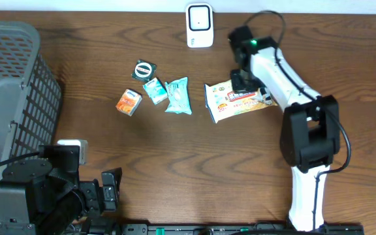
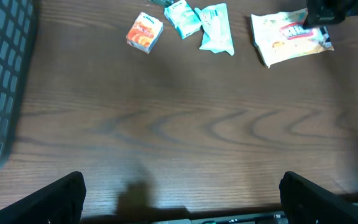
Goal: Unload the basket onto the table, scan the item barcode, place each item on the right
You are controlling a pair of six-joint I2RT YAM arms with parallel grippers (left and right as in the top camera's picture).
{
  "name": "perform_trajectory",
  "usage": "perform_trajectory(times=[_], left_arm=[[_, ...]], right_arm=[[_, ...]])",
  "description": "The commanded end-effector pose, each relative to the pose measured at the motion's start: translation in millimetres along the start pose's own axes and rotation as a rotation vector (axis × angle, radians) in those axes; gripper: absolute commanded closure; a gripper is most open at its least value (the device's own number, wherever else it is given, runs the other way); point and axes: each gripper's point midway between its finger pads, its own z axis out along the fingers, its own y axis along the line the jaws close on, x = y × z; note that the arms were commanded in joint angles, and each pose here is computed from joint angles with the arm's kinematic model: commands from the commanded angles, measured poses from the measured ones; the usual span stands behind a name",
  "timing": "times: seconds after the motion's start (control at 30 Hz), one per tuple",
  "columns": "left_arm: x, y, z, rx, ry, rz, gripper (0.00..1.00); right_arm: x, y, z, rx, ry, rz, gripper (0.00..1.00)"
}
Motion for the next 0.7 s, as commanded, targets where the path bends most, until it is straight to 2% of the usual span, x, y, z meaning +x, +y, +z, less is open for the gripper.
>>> perform_trajectory(times=[0.0, 0.13, 0.33, 0.5, 0.67], left_arm=[[-1, 1, 0, -0.009, -0.002, -0.008, 0.02], [-1, 1, 0, -0.009, -0.002, -0.008, 0.02], [-1, 2, 0, -0.010, -0.002, -0.008, 0.02], [-1, 2, 0, -0.009, -0.002, -0.008, 0.02], [-1, 1, 0, -0.009, -0.002, -0.008, 0.02]], right_arm=[[16, -7, 29, -0.026, 0.039, 0.010, 0.99], [18, -24, 41, -0.011, 0.045, 0.047, 0.99], [-3, -42, -1, -0.013, 0.033, 0.083, 0.99], [-6, -16, -48, -0.156, 0.069, 0.066, 0.99], [8, 15, -53, -0.223, 0.109, 0.002, 0.96]])
